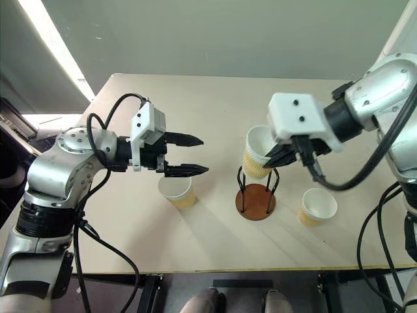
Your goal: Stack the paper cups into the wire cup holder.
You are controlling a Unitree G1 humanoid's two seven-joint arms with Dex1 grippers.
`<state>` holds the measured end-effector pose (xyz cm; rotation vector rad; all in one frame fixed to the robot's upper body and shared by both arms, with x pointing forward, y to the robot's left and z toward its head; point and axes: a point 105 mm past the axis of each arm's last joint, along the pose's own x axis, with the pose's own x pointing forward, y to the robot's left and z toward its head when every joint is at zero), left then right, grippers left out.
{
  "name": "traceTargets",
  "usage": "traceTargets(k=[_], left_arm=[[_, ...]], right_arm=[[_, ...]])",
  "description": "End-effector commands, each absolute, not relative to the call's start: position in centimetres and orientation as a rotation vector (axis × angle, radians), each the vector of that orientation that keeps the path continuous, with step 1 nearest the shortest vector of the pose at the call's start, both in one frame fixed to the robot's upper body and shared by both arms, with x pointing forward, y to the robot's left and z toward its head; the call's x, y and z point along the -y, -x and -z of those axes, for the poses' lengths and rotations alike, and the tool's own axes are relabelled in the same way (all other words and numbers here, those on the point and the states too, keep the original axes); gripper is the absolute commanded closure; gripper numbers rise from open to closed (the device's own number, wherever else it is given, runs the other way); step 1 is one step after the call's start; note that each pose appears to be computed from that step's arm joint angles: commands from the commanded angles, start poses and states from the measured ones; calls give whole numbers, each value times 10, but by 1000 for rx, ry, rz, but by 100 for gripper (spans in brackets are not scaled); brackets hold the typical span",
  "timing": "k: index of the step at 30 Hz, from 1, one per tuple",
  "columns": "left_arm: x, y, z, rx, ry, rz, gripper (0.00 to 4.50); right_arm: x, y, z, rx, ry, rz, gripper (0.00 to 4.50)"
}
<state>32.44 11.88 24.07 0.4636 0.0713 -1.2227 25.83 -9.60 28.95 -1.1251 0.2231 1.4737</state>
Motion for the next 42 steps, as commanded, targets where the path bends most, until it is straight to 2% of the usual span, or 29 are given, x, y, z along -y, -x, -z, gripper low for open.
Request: traceTargets(k=[1, 7, 17, 20, 28, 37, 40, 42], left_arm=[[-116, -324, -254, -15, -504, 1227, 53], [-118, -321, -251, -20, -501, 1225, 53], [-120, -321, -252, -22, -503, 1209, 53], [-120, -321, -251, -23, -506, 1207, 53], [-120, -322, -249, -16, -518, 1182, 53], [-122, -299, -262, 14, -748, 1172, 53], [-125, -289, -262, -11, -858, 1181, 53], [-134, -281, -252, -96, -956, 1172, 53]], right_arm=[[93, -259, -291, -205, 1144, -1465, 448], [103, -273, -278, -247, 1219, -1429, 448], [99, -271, -271, -253, 1250, -1490, 448], [92, -271, -269, -239, 1243, -1502, 386], [84, -278, -275, -182, 1177, -1457, 118], [102, -282, -308, -128, 852, -1358, 118], [110, -282, -316, -139, 732, -1340, 118], [114, -277, -321, -127, 660, -1374, 118]])
